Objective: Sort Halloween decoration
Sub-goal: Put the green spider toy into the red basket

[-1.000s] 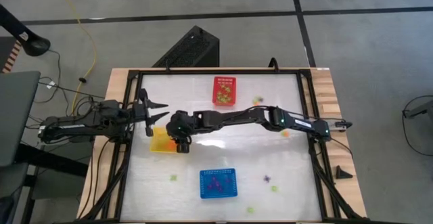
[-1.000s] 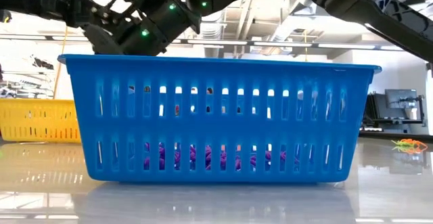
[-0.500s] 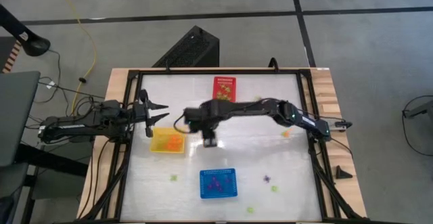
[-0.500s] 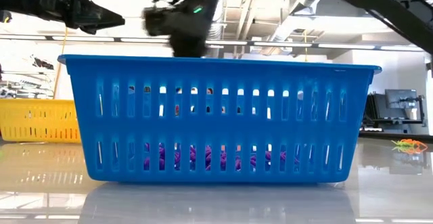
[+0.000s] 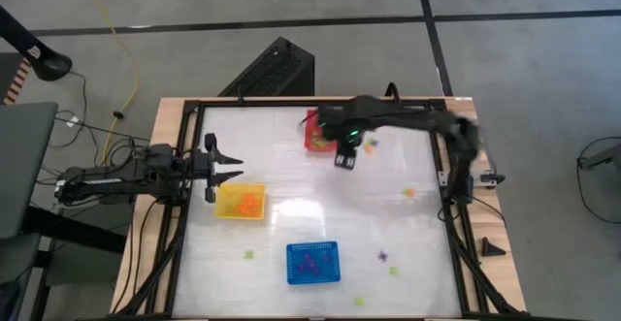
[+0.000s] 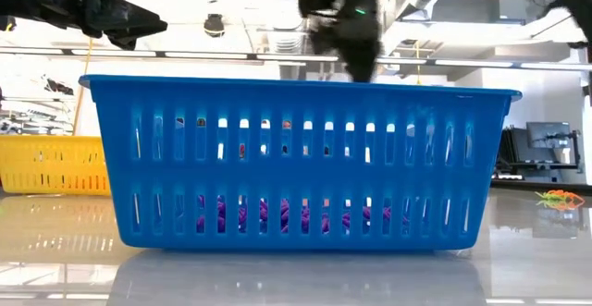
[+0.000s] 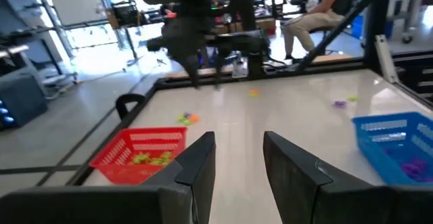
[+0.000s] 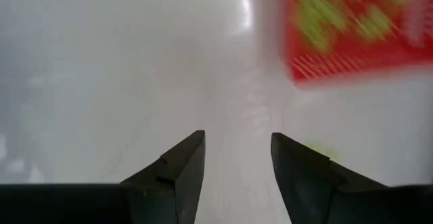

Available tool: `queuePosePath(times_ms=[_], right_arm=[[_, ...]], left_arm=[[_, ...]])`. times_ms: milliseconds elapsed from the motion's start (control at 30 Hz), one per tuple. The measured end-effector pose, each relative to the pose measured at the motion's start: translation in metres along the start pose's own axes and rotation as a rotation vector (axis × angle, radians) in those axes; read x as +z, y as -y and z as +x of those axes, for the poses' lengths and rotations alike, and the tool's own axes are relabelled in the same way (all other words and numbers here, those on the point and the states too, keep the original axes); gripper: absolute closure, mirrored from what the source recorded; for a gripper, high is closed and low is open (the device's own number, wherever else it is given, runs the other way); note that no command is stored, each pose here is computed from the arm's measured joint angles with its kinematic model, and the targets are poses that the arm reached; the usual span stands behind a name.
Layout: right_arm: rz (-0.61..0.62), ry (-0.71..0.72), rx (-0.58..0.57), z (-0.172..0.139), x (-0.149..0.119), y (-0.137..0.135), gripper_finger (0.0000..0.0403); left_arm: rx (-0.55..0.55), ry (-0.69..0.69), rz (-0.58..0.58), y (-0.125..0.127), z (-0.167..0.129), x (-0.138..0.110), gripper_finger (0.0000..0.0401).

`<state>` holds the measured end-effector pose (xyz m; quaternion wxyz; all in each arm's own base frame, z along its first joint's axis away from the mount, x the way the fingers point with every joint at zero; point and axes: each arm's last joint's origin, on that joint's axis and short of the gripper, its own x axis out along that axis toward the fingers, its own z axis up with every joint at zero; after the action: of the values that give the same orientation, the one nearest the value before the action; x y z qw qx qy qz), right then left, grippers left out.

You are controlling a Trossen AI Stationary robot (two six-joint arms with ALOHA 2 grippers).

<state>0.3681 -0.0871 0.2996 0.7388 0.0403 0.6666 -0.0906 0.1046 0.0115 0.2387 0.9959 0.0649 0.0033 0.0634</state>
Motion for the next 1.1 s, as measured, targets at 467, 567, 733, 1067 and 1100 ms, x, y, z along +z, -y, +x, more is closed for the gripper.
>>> queuePosePath(times_ms=[467,567,733,1067,1100], right_arm=[[0.727,0.348,-0.142,0.096,-0.128,0.094,0.0202],[0.801,0.369,-0.144,0.112,-0.132,0.1,0.0202],[0.855,0.299,-0.147,0.137,-0.132,0.103,0.0202],[0.872,0.233,-0.233,0.156,-0.126,0.093,0.0229],[0.875,0.235,-0.242,0.156,-0.125,0.091,0.024]], left_arm=[[-0.019,-0.018,-0.004,0.001,0.0,-0.002,0.0285],[-0.016,-0.017,-0.022,0.001,0.0,-0.002,0.0285],[-0.014,-0.016,-0.061,0.001,0.0,-0.002,0.0285],[-0.015,-0.027,-0.074,0.001,0.0,-0.003,0.0285],[-0.016,-0.03,-0.074,0.001,0.0,-0.003,0.0285]])
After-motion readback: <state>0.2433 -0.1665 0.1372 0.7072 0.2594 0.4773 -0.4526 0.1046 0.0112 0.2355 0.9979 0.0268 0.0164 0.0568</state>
